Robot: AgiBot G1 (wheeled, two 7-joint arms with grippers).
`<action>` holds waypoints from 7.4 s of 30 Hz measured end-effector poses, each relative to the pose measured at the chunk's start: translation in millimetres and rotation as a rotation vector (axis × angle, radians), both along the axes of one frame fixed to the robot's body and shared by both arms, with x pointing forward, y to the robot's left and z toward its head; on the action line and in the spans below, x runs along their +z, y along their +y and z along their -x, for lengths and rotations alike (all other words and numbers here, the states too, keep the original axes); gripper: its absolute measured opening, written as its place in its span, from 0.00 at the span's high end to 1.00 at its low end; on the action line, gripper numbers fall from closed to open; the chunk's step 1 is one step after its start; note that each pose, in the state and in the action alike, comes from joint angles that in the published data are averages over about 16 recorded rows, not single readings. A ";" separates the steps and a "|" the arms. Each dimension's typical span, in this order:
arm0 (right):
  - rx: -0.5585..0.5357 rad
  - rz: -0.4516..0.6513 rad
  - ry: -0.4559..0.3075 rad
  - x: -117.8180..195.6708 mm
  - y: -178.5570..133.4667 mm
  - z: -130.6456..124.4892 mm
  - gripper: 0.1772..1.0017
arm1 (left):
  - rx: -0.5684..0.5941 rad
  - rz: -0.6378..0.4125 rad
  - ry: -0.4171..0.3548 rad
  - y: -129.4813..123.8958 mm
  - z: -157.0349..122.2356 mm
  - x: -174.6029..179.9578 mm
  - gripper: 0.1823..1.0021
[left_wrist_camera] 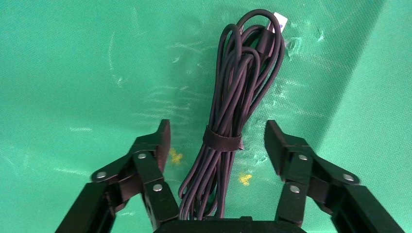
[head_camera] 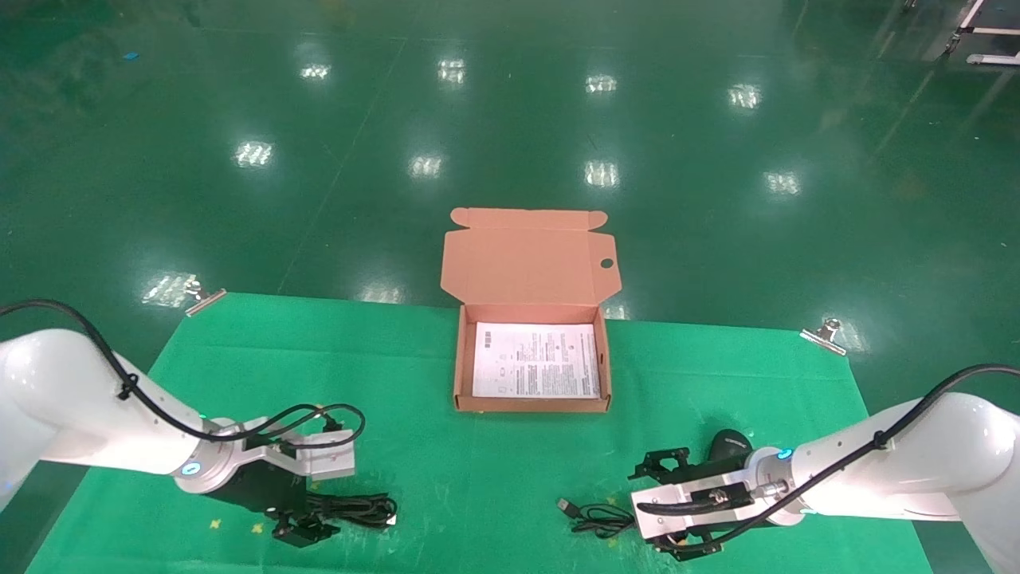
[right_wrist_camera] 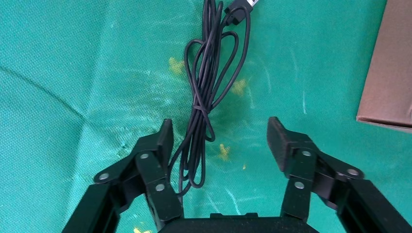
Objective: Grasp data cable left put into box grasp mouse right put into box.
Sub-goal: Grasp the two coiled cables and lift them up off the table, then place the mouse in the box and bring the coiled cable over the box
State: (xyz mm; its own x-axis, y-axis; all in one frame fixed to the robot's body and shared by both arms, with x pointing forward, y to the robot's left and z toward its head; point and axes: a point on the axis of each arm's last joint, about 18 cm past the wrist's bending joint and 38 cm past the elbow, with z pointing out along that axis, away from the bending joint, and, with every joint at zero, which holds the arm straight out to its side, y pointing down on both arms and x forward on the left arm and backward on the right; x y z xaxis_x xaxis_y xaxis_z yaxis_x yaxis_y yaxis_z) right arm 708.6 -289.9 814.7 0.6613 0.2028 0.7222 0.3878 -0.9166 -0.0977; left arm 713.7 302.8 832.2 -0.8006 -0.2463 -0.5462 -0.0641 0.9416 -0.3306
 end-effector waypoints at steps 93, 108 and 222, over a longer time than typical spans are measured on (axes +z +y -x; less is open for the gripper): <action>0.124 -0.367 -0.678 321.0 79.5 -6.6 0.96 | -0.142 -0.056 -0.698 -44.2 26.6 249.6 0.90; 0.108 -0.365 -0.609 282.4 107.8 -32.3 0.96 | -0.063 -0.104 -0.601 -21.4 26.2 211.3 0.90; -0.272 -0.320 -0.549 211.3 -54.5 27.2 0.00 | -0.415 -0.092 -0.676 -209.8 -36.3 111.2 0.90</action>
